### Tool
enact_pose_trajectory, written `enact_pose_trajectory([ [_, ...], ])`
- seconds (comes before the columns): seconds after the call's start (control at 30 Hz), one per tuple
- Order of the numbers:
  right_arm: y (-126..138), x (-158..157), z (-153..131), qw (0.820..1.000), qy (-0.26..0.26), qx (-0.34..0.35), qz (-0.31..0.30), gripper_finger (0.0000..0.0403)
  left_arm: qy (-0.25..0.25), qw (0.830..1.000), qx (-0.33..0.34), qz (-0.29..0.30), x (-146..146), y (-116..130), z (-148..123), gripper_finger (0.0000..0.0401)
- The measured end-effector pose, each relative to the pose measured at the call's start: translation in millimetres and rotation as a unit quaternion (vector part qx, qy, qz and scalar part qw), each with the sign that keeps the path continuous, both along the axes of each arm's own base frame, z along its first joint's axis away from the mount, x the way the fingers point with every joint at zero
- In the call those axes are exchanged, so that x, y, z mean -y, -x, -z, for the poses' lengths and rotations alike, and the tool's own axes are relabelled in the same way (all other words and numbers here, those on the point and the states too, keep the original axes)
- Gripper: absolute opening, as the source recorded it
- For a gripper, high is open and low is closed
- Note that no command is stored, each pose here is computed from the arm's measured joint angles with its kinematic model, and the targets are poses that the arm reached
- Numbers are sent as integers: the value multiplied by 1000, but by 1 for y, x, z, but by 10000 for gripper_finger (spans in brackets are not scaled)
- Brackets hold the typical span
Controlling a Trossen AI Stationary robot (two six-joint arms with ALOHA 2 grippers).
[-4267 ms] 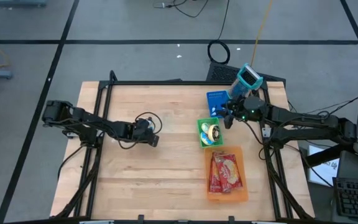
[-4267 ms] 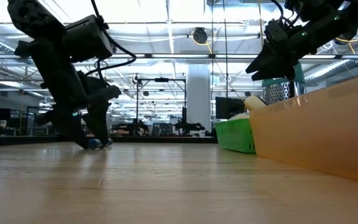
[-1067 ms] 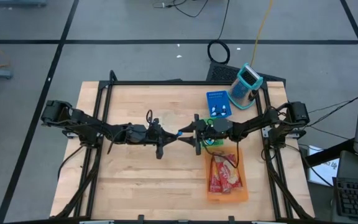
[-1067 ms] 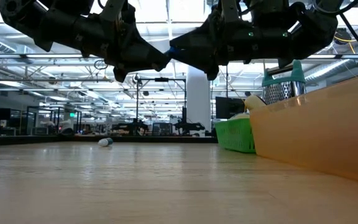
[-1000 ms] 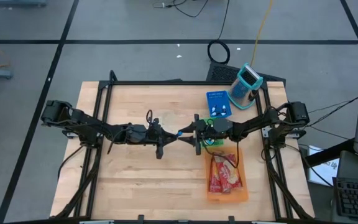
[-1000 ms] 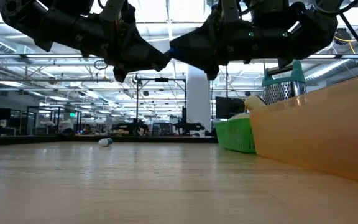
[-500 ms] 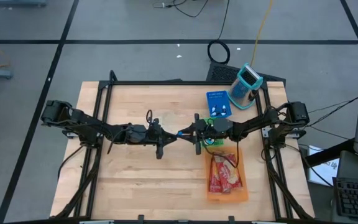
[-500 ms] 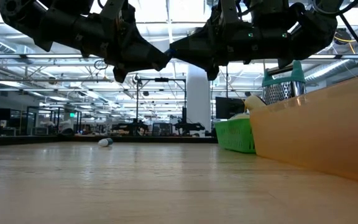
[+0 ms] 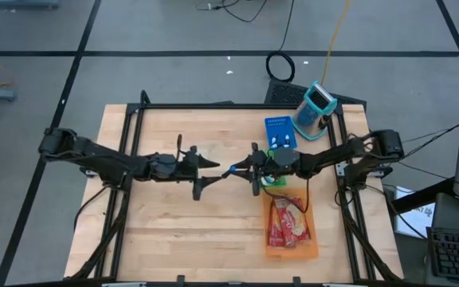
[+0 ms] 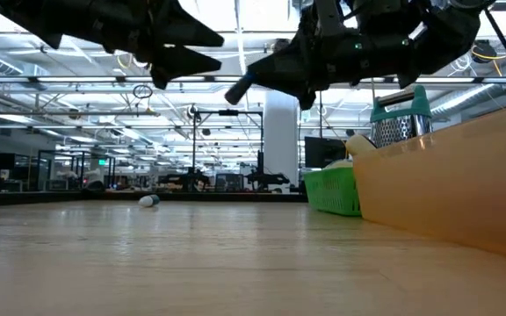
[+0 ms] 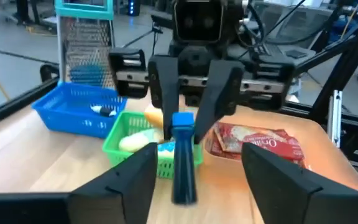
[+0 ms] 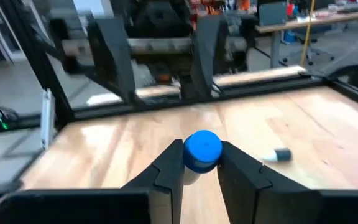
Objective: Pick & Place Food Item
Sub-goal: Put the blue food coloring bottle into the blue bin
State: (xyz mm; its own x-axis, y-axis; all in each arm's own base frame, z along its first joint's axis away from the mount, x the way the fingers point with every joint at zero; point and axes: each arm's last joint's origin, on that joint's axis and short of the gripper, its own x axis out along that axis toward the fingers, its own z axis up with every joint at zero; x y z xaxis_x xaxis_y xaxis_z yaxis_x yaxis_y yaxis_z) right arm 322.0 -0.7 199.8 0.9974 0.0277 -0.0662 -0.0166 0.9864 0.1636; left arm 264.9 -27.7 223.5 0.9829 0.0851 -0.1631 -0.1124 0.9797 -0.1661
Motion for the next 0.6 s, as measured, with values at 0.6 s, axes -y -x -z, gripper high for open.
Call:
enact_pose_trajectory([
  [0.6, 75, 39, -38, 966, 80, -151, 191, 67, 12, 995, -89, -48, -4, 12, 10, 257],
])
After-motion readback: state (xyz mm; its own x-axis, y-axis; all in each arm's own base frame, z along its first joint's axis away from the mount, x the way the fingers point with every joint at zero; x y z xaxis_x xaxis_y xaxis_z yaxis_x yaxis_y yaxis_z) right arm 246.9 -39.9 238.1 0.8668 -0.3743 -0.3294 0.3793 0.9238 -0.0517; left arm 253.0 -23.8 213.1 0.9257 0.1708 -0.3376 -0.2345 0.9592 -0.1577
